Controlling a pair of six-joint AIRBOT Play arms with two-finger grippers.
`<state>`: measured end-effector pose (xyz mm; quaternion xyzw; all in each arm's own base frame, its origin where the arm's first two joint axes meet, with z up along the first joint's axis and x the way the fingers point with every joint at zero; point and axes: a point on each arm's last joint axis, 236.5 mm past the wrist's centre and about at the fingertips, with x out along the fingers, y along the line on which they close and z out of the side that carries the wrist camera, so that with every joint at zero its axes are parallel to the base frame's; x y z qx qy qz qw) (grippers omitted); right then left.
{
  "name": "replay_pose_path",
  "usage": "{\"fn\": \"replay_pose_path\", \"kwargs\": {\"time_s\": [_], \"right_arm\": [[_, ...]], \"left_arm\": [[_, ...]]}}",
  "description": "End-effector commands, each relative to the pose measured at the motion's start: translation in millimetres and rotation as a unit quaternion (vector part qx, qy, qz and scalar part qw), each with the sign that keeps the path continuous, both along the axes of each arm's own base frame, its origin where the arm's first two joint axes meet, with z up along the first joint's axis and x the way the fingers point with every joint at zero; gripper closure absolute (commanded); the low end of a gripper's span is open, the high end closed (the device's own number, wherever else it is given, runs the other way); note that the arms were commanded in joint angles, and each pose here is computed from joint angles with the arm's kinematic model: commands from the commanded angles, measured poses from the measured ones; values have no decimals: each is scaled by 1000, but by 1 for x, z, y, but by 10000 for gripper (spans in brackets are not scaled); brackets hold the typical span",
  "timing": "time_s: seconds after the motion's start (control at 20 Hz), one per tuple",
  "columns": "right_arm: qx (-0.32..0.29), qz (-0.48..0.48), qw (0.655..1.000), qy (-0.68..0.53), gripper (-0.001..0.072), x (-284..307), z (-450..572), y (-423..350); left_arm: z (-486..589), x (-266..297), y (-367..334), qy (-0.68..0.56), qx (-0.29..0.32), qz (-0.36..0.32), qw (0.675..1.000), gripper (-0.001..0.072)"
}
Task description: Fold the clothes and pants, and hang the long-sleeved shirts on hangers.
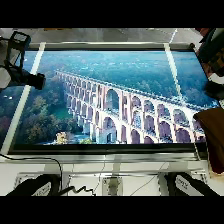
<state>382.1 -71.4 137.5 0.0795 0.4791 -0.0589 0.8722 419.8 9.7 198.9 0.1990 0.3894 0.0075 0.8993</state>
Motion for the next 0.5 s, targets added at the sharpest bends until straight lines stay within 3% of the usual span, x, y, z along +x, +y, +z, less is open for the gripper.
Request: {"fn": "replay_pose_path", "kwargs": {"time_s": [0.0, 0.2, 0.45], "right_arm": [[-28, 162, 986, 0, 699, 8, -11, 99], [-37, 243, 969, 7, 699, 0, -21, 154], [-36, 251, 967, 6, 699, 0, -23, 161]], "left_arm": [[0, 0, 0, -1, 0, 0, 1000, 22], [0, 0, 0, -1, 0, 0, 1000, 22], [0, 0, 0, -1, 0, 0, 1000, 22]]}}
